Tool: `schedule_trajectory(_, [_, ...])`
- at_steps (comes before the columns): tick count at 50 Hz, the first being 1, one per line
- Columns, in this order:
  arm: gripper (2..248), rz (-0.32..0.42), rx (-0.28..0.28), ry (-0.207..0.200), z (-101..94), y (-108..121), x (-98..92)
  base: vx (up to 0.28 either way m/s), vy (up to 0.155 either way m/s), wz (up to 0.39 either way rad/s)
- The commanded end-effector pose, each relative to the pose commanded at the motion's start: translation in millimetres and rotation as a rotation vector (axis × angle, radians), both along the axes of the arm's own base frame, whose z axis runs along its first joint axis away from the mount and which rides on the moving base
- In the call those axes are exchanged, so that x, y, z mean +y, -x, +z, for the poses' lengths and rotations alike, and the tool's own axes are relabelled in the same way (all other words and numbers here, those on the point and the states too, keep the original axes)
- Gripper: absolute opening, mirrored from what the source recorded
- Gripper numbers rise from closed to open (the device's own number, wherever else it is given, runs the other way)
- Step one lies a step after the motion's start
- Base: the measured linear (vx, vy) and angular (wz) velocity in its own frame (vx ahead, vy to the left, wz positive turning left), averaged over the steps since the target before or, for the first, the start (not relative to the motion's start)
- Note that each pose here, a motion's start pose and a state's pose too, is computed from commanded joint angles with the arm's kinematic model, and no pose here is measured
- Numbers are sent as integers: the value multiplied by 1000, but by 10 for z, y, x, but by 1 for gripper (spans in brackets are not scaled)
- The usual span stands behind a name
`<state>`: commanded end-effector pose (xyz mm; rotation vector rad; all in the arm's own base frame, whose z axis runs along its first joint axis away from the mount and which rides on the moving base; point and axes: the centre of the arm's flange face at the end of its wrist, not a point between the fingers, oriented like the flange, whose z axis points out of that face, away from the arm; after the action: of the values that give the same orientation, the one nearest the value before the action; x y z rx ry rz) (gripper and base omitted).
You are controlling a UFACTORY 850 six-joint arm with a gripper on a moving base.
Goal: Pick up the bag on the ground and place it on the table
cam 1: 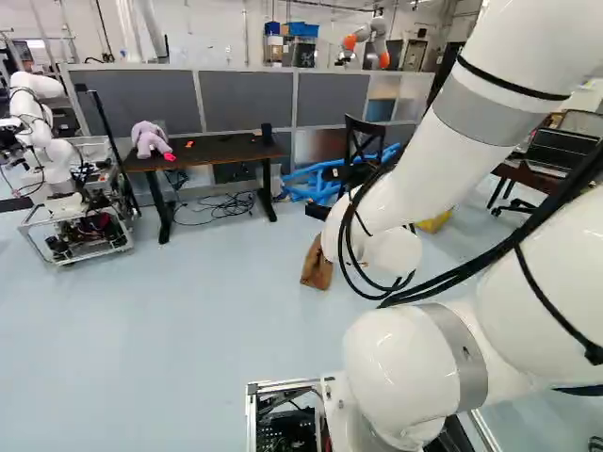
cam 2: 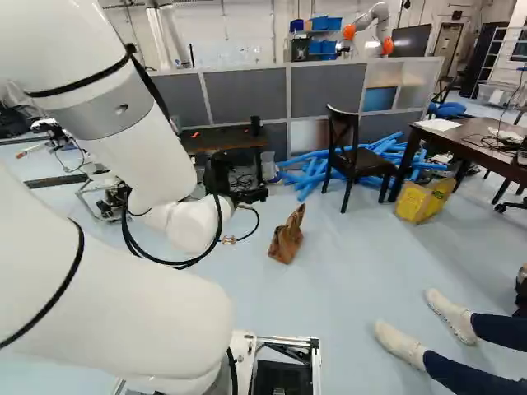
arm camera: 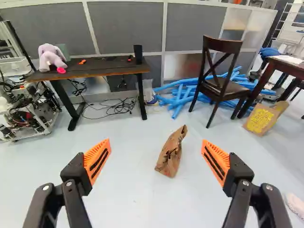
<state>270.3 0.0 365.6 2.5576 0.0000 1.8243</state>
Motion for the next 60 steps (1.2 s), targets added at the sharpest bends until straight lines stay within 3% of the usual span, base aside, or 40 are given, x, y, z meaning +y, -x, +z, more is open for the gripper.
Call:
schedule_trajectory(42, [247,0,0,0,0,0,0,206,-150,-2])
schedule_trajectory(60, [247,0,0,0,0,0,0,227,-91,165])
